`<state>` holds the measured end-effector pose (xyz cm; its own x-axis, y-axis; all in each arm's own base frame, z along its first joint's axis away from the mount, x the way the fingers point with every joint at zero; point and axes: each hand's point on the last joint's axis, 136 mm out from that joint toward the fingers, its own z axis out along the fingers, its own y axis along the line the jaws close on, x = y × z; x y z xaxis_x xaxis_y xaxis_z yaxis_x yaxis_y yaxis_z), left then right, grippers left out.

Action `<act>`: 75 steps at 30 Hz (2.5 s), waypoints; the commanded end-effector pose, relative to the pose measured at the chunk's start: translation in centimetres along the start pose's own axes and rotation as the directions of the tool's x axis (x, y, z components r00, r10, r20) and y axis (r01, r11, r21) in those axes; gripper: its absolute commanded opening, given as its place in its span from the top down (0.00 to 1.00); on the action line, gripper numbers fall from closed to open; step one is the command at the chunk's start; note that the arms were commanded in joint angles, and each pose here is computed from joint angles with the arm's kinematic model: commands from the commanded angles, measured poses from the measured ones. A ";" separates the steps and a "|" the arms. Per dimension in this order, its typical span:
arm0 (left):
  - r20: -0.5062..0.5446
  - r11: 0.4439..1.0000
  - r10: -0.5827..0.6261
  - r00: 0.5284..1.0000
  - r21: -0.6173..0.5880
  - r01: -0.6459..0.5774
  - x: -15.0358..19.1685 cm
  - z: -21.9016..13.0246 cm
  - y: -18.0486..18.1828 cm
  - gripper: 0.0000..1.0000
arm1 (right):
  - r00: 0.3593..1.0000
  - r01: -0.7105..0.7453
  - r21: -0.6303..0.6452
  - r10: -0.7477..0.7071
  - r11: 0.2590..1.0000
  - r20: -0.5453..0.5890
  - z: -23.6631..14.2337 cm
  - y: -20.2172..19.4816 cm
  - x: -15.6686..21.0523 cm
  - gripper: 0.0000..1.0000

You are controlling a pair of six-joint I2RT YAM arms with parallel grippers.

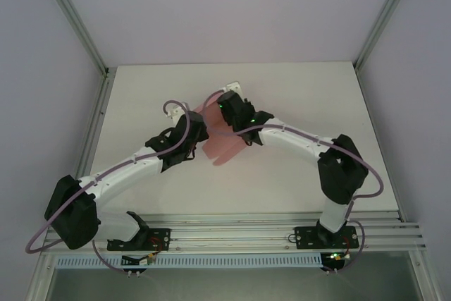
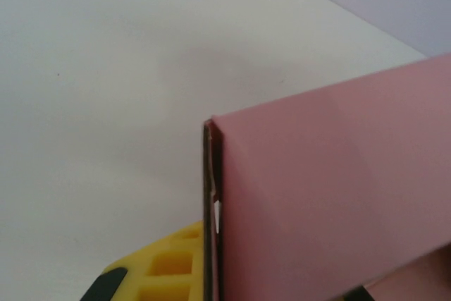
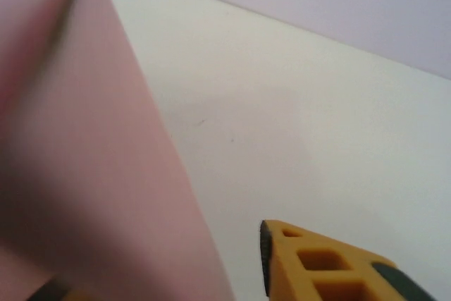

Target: Assemble paper box

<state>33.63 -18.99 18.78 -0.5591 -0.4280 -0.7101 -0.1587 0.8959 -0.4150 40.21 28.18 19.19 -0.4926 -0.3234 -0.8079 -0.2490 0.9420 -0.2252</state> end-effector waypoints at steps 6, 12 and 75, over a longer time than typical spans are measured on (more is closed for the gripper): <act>0.049 0.993 0.109 0.993 0.028 -0.111 -1.7 -0.7 -1.4 1.00 | 0.989 -0.009 -0.305 0.053 0.952 0.135 -7.6 -0.4 -2.0 0.31; 0.012 0.991 0.132 0.991 0.024 -0.132 -1.8 0.0 -0.6 1.00 | 0.976 0.072 -0.538 0.052 0.840 0.212 -13.6 1.3 -1.9 0.00; 0.194 0.675 0.722 0.664 0.012 -0.737 -14.5 1.1 -11.4 0.00 | 0.914 -0.406 -0.350 0.363 0.845 -0.182 -9.1 -11.6 6.0 0.00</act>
<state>42.57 -27.61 29.74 -0.1932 0.6970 -0.6905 0.5319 0.6658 0.5232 31.47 10.68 20.64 -0.6978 0.1354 -0.7034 -0.0899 0.9576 0.2735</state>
